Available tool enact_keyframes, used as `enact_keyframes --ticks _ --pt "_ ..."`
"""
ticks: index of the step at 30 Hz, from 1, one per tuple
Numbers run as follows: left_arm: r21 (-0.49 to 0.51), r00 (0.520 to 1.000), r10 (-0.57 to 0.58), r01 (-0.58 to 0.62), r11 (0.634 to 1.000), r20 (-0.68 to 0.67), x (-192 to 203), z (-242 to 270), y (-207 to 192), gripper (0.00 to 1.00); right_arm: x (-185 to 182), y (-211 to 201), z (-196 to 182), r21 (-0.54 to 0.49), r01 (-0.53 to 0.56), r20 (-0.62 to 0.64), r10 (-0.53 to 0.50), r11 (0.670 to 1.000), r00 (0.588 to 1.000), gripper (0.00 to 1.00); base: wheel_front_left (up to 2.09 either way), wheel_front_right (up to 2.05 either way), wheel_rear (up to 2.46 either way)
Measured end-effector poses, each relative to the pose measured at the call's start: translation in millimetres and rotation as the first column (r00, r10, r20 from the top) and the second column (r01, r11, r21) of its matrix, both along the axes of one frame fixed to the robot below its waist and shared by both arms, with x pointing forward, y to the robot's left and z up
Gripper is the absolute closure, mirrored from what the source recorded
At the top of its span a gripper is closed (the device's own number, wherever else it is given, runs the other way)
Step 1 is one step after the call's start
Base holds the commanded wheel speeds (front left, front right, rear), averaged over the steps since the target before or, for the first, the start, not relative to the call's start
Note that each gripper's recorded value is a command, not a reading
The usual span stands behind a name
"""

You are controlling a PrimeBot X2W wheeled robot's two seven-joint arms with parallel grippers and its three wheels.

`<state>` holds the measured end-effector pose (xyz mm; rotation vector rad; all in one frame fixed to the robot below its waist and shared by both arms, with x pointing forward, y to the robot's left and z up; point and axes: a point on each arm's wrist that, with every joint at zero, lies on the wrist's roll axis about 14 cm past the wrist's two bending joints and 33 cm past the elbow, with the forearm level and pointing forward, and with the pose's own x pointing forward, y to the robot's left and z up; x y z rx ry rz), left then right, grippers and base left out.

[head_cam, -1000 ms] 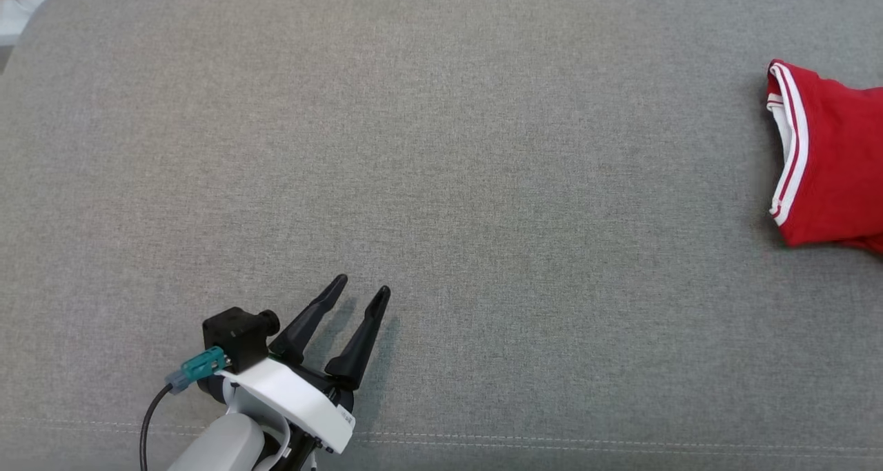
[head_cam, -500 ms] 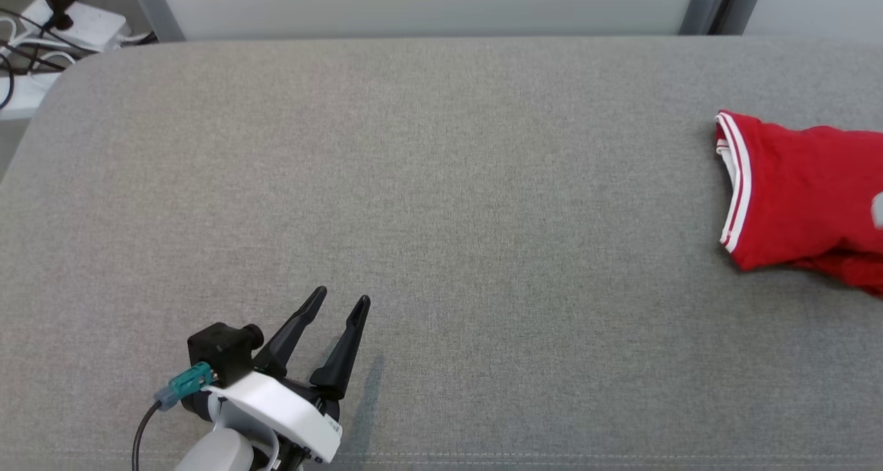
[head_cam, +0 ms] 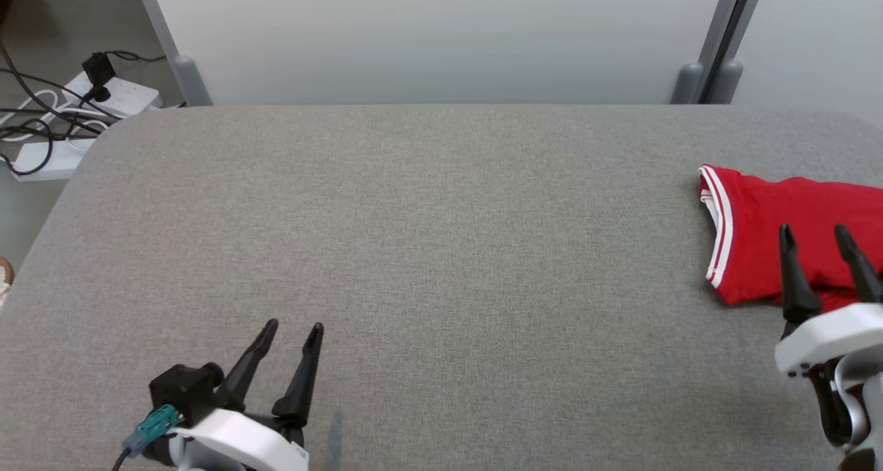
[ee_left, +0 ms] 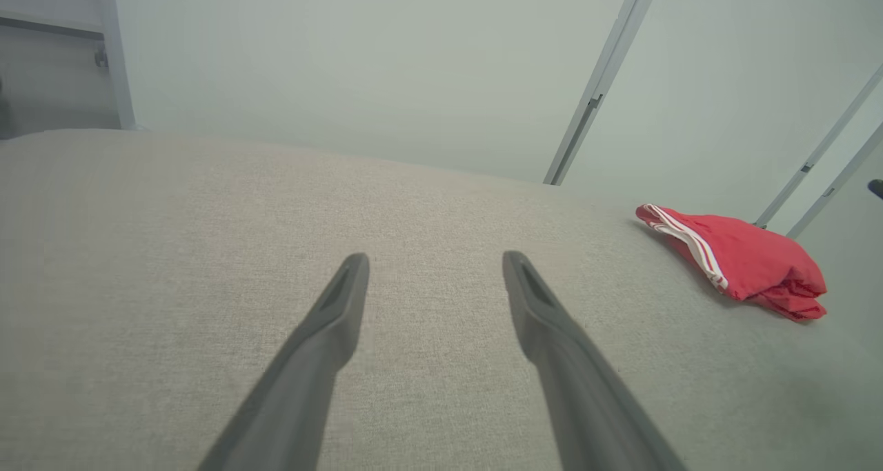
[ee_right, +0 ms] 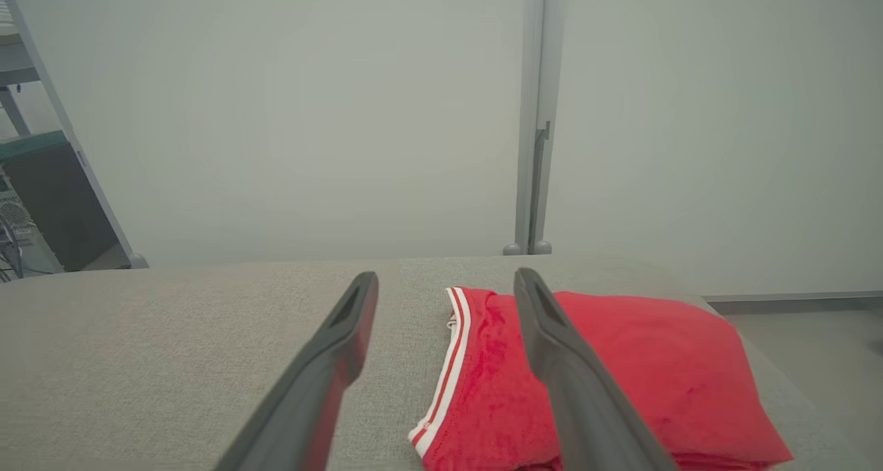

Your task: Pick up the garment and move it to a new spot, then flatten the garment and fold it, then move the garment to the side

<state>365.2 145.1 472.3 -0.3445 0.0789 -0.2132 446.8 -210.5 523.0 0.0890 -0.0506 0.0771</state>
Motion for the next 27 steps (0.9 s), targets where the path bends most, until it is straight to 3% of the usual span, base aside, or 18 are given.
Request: enact_keyframes --ticks 15,27 --pt "0.062 0.977 0.205 -0.208 0.976 0.053 -19 8 53 0.00 -38 27 -14 0.002 -0.031 -0.003 0.031 1.000 1.000 0.00 0.00 0.00 0.00" --pt "0.162 0.962 0.268 -0.273 0.948 0.052 -28 0 73 0.00 -56 37 -22 0.015 -0.027 -0.011 0.027 1.000 1.000 0.00 0.00 0.00 0.00"
